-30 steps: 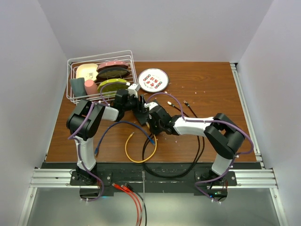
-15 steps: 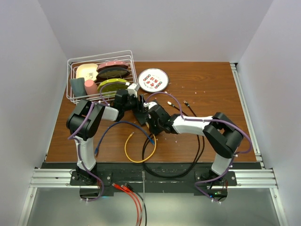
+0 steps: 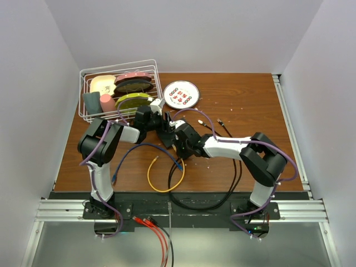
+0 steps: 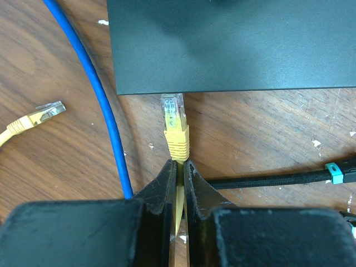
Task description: Insert the plug into the switch port
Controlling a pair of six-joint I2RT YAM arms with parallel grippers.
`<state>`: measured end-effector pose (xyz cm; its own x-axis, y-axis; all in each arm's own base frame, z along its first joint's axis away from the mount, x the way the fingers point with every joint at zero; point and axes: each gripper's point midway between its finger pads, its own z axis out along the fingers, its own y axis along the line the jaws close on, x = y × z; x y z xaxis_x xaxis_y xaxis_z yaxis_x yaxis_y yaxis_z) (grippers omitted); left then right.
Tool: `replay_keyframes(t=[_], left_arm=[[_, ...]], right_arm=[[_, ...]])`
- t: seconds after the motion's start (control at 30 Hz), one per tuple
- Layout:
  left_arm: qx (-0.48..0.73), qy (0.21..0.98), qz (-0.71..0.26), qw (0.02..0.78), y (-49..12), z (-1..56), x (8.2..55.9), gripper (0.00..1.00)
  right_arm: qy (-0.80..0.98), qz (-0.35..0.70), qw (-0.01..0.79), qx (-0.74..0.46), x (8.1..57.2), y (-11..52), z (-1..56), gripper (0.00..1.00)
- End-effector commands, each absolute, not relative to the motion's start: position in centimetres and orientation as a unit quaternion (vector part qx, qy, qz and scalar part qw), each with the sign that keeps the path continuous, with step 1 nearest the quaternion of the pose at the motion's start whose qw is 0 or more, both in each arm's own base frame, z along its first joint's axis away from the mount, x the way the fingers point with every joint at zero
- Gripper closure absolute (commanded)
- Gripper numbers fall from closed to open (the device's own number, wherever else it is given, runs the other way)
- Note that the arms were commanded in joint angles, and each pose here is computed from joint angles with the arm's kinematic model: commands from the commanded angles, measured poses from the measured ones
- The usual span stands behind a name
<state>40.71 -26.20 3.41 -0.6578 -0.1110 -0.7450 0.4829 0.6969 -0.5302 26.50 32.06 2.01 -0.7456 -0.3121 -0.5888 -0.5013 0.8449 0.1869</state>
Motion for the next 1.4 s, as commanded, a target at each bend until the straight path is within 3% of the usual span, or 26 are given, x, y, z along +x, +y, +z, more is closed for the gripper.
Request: replay_keyframes(t=[0.0,0.73,1.37], left_arm=[[0.089,0.867,-0.352,0.342,-24.8,0.6,38.4,0.35],[0.058,0.892,-0.273,0.357,-21.5,-0.1,39.0,0.35],[0.080,0.887,-0.278,0.360,-21.5,0.1,38.4,0.43]], right_arm=[[0.932,0.153,0.234,-0.231,24.6,31.1,-0.2,1.00],[0.927,0.152,0.209,-0.271,22.4,30.1,-0.2,1.00],[0.935,0.122,0.235,-0.234,25.2,31.2,1.2,1.00]])
